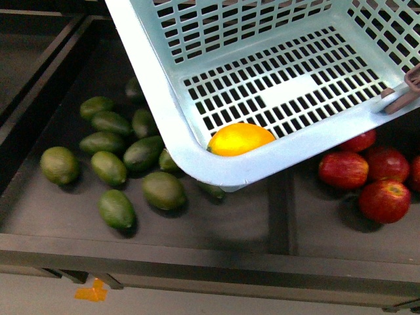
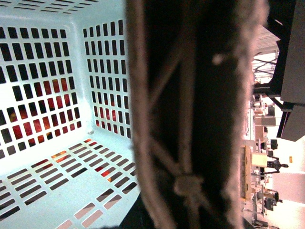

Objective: Pick lemon and mango into basket

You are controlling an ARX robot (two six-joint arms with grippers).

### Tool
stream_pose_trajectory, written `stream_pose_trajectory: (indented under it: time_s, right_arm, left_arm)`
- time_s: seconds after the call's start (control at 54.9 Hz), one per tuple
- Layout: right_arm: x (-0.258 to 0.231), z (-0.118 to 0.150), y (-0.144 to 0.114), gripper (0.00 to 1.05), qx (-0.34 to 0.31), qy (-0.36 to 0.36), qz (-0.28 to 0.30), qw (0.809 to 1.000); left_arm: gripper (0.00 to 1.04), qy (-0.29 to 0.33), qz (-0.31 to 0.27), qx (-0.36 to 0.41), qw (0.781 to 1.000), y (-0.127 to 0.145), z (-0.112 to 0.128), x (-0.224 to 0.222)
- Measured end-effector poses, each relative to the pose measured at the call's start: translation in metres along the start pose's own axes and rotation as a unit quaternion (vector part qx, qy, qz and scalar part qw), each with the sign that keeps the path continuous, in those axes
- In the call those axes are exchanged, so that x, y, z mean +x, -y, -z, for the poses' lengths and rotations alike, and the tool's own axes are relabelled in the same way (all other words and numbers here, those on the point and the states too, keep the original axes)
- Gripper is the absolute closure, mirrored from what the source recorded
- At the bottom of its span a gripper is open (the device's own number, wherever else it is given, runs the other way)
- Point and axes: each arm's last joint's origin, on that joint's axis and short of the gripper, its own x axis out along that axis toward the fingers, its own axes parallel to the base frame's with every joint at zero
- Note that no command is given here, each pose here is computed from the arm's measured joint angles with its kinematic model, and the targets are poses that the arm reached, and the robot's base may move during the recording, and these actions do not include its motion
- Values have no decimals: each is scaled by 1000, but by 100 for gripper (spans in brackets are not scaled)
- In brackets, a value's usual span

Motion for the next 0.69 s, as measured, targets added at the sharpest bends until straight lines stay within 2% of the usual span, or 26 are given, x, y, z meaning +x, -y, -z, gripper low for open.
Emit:
stream_pose_trajectory:
  time_s: [0.692]
  right_arm:
    - [0, 0, 0, 9, 0, 0, -1, 1000]
  left_arm:
    - [101, 2, -1, 0, 1000, 0, 0, 0]
